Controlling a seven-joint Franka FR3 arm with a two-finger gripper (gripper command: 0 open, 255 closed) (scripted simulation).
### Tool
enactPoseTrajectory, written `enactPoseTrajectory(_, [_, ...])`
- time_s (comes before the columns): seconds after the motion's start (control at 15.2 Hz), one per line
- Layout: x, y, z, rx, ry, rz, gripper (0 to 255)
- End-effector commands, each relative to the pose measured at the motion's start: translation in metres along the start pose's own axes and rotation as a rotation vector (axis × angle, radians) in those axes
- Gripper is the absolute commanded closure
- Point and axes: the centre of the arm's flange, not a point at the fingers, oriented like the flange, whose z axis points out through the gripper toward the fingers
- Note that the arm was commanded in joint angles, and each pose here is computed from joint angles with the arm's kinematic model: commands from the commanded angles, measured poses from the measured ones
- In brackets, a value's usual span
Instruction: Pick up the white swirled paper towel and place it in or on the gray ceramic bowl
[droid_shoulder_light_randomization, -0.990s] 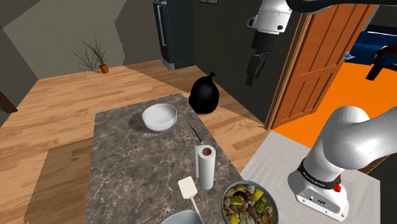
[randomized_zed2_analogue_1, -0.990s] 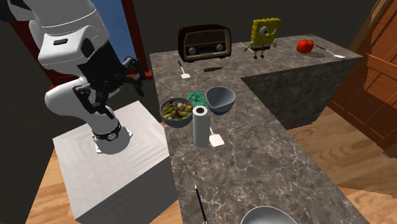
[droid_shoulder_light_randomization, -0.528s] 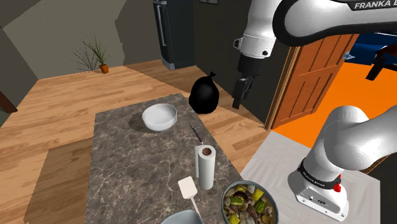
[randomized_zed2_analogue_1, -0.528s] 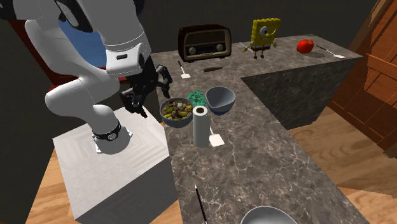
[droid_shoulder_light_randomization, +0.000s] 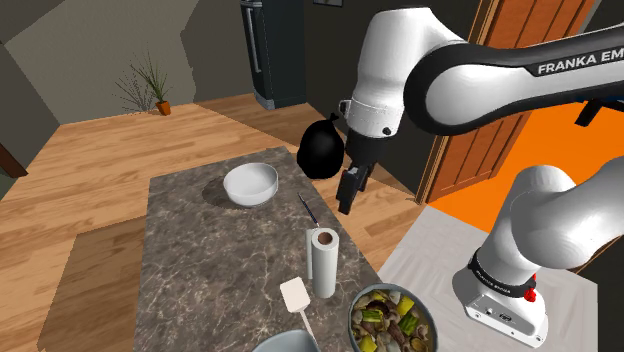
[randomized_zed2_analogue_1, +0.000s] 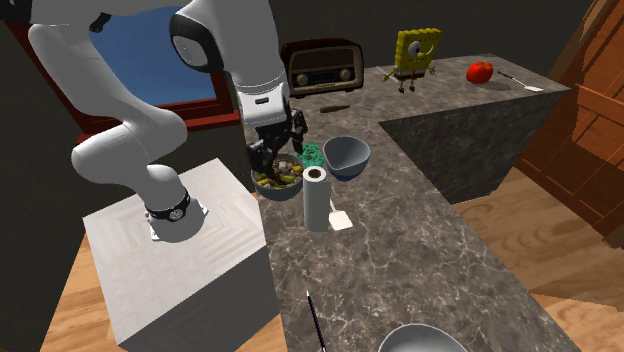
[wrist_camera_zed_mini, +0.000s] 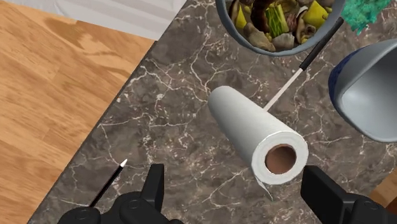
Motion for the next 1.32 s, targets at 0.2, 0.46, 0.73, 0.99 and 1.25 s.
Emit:
enactPoseTrajectory(0.2, [0.002, -0.049, 0.043, 0.000, 0.005, -0.019, 0])
enactPoseTrajectory(0.46, [0.003, -0.059, 0.068, 0.000, 0.005, -0.023, 0])
enactPoseTrajectory(0.73, [0.003, -0.059, 0.089, 0.000, 0.005, -0.023, 0])
enactPoseTrajectory(0.99, [0.003, -0.059, 0.092, 0.000, 0.005, -0.023, 0])
enactPoseTrajectory(1.25, [0.003, -0.059, 0.092, 0.000, 0.005, -0.023, 0])
